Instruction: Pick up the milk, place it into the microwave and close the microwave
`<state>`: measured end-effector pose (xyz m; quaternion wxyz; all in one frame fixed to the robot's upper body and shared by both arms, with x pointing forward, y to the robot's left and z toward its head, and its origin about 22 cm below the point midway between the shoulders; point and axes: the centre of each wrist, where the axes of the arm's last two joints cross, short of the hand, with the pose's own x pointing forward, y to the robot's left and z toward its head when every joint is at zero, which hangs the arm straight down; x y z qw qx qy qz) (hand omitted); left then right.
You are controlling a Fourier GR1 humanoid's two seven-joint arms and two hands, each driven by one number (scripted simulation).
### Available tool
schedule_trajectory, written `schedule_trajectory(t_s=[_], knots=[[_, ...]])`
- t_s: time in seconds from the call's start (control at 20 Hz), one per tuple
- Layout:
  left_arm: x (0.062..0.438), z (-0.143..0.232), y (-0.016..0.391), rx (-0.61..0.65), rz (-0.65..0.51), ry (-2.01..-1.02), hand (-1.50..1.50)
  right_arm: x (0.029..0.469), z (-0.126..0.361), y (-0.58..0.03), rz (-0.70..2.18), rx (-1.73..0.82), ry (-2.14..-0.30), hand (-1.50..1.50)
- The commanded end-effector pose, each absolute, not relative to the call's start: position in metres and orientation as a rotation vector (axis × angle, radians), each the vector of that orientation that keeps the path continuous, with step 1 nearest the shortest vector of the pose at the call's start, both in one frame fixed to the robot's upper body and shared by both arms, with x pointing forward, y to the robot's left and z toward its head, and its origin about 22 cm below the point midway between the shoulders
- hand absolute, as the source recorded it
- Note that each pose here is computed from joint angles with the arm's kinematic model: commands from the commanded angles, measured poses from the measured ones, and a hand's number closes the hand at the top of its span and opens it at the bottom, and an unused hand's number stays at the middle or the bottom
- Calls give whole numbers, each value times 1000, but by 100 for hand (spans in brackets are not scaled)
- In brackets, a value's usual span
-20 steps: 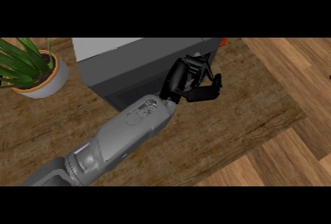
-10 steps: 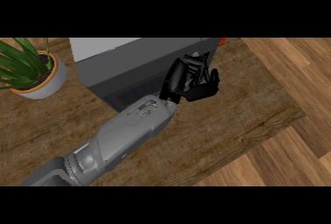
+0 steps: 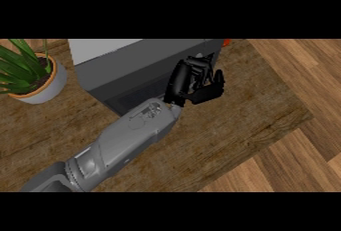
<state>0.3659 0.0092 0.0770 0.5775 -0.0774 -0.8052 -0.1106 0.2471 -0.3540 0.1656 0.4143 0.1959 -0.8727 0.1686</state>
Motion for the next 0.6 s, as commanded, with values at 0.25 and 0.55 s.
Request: schedule_trajectory(t_s=[0.25,0.55], knots=[[383,73,8,2,-56,-1760,150,246,177,-363,400,472,-2219,-150],[389,62,25,22,-121,-1750,150,240,185,-373,352,414,-2251,-150]])
